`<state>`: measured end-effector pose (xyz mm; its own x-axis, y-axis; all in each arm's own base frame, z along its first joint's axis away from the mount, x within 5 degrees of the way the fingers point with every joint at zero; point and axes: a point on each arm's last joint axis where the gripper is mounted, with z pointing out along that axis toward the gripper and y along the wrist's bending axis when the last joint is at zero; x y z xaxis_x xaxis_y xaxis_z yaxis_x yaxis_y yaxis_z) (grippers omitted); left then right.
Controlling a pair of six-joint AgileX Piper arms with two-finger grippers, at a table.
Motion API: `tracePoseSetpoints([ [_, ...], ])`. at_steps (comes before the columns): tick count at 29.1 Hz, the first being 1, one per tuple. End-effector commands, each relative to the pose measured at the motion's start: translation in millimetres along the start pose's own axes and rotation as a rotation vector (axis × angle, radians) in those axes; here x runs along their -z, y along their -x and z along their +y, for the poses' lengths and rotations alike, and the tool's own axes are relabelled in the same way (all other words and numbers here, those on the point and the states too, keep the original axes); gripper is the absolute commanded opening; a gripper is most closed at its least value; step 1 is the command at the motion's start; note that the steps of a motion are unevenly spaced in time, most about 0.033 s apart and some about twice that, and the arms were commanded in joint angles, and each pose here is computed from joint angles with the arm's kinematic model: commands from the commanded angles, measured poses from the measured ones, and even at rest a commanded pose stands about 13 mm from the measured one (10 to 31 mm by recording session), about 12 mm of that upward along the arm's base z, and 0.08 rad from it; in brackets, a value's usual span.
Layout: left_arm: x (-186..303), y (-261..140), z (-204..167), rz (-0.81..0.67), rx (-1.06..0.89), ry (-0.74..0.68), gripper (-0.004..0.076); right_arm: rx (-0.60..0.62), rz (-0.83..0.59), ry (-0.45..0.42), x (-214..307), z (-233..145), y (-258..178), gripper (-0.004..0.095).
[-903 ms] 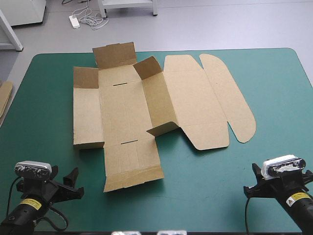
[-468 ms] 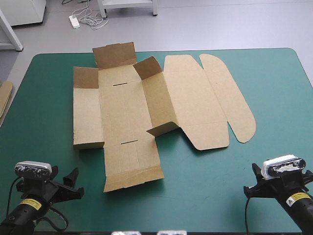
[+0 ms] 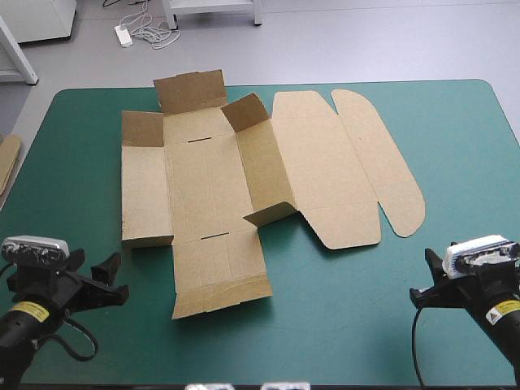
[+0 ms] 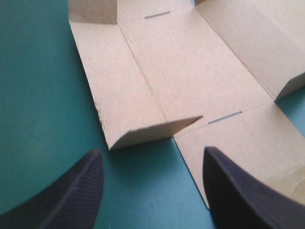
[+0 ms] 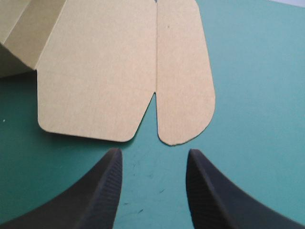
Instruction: Fold the box
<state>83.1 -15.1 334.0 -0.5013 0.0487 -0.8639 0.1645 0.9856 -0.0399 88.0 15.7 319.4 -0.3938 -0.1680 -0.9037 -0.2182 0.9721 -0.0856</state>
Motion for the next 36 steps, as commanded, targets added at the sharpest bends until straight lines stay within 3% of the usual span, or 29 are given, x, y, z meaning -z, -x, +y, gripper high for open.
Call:
tracePoseSetpoints([
  [1, 5.2, 48.0, 0.1, -0.081, 0.009, -0.001, 0.0442, 0.003, -0.1, -0.033, 2.4, -6.4, 37.5, 0.0407],
  [11, -36.7, 149.7, 13.0, 0.044, -0.036, 0.064, 0.0442, -0.043, -0.056, -0.069, -30.4, -19.4, 92.8, 0.0577],
  [18, -73.0, 179.4, 51.5, 0.076, 0.052, 0.162, 0.0442, -0.071, -0.018, -0.065, -47.7, -22.9, 112.2, 0.0597],
  [26, -121.1, 134.0, 125.8, 0.158, 0.448, 0.099, 0.0442, -0.072, 0.017, -0.057, -63.8, -24.6, 121.4, 0.0597],
  [31, -137.6, 84.7, 147.4, 0.116, 0.666, -0.031, 0.0442, -0.053, 0.045, -0.059, -67.2, -25.3, 121.4, 0.0622],
  [36, -155.4, 18.6, 154.5, 0.141, 0.805, -0.07, 0.0442, -0.056, 0.058, -0.058, -67.2, -25.1, 120.2, 0.0645],
])
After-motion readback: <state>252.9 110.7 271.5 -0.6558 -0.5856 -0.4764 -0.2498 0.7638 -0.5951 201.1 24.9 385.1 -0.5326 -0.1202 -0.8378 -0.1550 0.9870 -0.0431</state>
